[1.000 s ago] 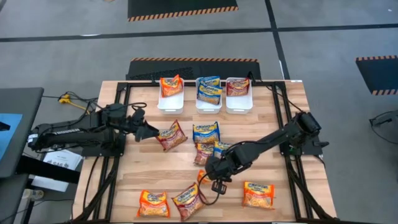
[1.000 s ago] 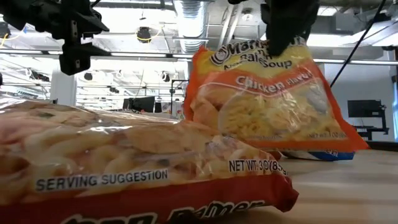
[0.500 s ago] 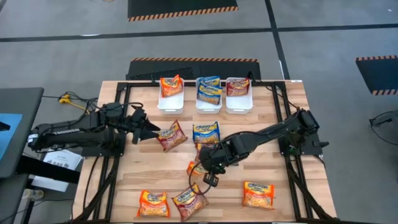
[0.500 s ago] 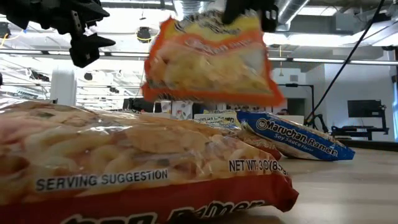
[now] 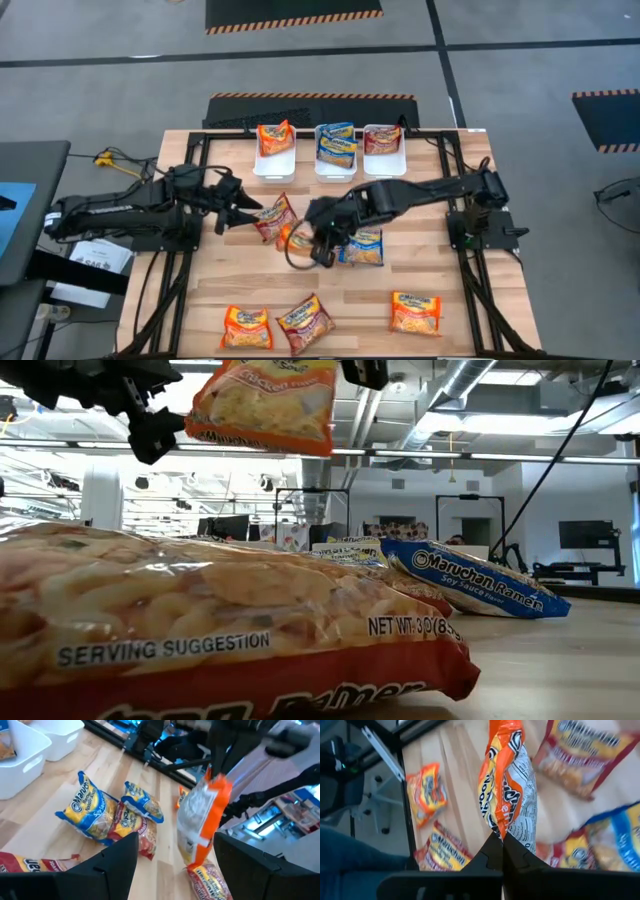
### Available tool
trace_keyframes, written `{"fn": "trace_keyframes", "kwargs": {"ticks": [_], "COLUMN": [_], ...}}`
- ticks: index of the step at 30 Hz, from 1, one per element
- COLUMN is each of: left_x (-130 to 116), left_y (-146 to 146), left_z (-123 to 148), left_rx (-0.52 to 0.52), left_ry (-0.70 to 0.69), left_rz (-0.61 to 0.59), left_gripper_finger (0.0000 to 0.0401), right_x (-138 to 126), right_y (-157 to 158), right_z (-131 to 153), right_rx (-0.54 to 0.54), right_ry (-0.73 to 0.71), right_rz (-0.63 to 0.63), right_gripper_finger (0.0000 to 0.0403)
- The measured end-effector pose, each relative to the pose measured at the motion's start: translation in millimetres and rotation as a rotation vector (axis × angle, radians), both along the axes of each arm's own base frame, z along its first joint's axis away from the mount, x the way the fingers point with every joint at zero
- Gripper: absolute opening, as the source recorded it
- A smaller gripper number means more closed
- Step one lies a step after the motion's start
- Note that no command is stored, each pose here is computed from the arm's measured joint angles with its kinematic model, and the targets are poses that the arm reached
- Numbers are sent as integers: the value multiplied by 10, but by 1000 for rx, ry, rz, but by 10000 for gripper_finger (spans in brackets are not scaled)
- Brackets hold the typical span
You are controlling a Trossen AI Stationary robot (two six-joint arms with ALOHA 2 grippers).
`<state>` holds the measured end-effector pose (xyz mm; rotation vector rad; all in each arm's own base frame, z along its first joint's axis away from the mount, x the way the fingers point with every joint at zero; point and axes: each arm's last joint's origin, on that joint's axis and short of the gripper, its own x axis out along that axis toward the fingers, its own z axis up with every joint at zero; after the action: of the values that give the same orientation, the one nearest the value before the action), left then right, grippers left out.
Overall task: Sort Maruchan noodles
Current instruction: Put the middle orange noodle soup pack into the left white bin
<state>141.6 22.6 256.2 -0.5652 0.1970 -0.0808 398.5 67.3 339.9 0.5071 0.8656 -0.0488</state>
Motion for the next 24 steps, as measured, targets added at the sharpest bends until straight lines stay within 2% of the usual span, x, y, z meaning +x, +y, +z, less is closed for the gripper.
{"fn": "trace_keyframes", "kwargs": {"ticks": [7,15,24], "left_x": [99,192,389], "left_y": [22,43,83], "left_z": [9,-26,-89], "left_rx": [74,160,141], "left_ry": [-40,-42,-54], "left_rz": [-15,-28,-49], "left_gripper_finger": [245,245,245], "right_x": [37,50,51], "right_y": [-273,-486,-600], "right_z": [148,169,170], "right_rx": [-9,-5,-3], "right_ry": [-52,-66,-74], "right_rz": [14,45,79], "right_gripper_finger": [5,5,5]}}
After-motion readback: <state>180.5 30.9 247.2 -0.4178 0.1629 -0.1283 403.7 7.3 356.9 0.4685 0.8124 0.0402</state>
